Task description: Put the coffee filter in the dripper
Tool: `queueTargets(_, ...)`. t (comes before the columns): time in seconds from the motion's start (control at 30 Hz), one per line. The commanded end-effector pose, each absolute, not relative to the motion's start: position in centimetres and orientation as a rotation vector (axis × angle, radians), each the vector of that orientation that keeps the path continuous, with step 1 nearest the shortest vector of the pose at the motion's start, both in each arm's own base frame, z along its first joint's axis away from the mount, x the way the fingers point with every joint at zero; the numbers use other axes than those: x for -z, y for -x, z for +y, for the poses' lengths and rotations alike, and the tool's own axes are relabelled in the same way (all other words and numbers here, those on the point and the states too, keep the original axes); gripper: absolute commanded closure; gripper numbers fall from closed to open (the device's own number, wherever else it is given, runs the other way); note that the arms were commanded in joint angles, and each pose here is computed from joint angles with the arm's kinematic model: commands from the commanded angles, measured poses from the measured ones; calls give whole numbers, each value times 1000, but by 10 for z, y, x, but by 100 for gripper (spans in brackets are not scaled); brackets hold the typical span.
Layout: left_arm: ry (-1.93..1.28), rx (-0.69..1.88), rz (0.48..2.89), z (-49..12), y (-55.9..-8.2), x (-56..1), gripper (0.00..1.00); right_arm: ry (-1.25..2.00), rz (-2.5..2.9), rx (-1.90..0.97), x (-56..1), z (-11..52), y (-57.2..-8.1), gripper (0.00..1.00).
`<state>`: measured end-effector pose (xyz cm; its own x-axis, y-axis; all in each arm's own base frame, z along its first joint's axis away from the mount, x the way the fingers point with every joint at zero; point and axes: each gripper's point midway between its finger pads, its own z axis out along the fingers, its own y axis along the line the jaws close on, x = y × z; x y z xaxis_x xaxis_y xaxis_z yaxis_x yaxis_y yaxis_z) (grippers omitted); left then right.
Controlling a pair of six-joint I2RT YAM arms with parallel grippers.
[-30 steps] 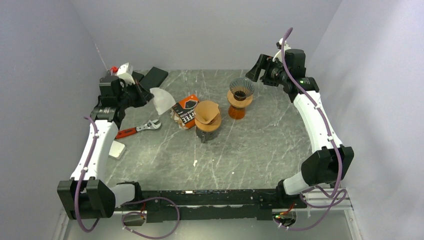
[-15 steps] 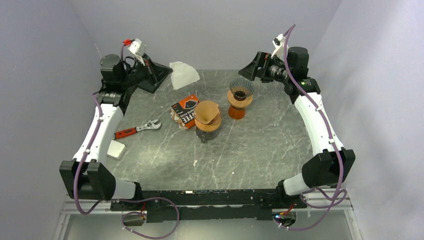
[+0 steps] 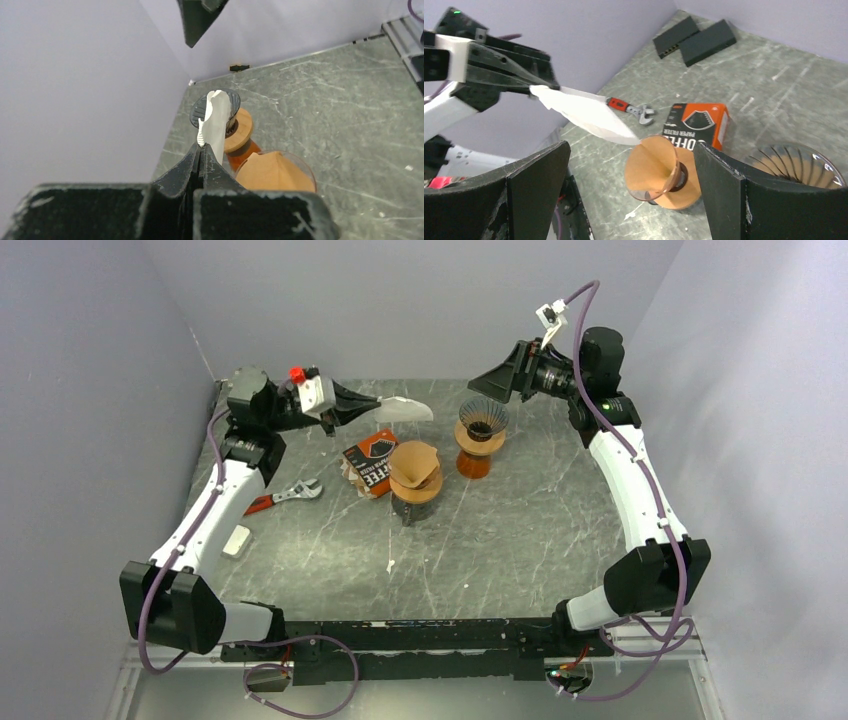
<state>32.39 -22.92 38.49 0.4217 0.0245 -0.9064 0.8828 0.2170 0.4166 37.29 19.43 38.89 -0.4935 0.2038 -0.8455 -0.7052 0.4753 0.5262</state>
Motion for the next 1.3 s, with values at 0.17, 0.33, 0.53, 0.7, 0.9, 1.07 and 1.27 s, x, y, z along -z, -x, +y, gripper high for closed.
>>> queueTargets(0.17,-1410,582,542,-244,-288,-408,100,740,1537,-1277,-431,219,-325,2)
queueTargets(0.33,-1405,645,554,-248,-286,-412,100,874,1550,-1268,-417,243,-313,6)
queueTargets(0.53,-1385,725,605,-251,-287,-414,100,897,1577,-1212,-404,250,-314,17)
queueTargets(0.7,-1377,754,610,-252,-288,-417,100,902,1604,-1184,-393,253,-316,19)
queueTargets(0.9,-1367,764,614,-253,-289,-418,100,845,1682,-1103,-380,256,-331,24)
queueTargets(1.07,-1363,778,621,-255,-289,-418,100,814,1697,-1077,-378,256,-338,26)
queueTargets(1.27,-1356,784,626,-256,-289,-417,100,784,1693,-1047,-380,254,-341,27)
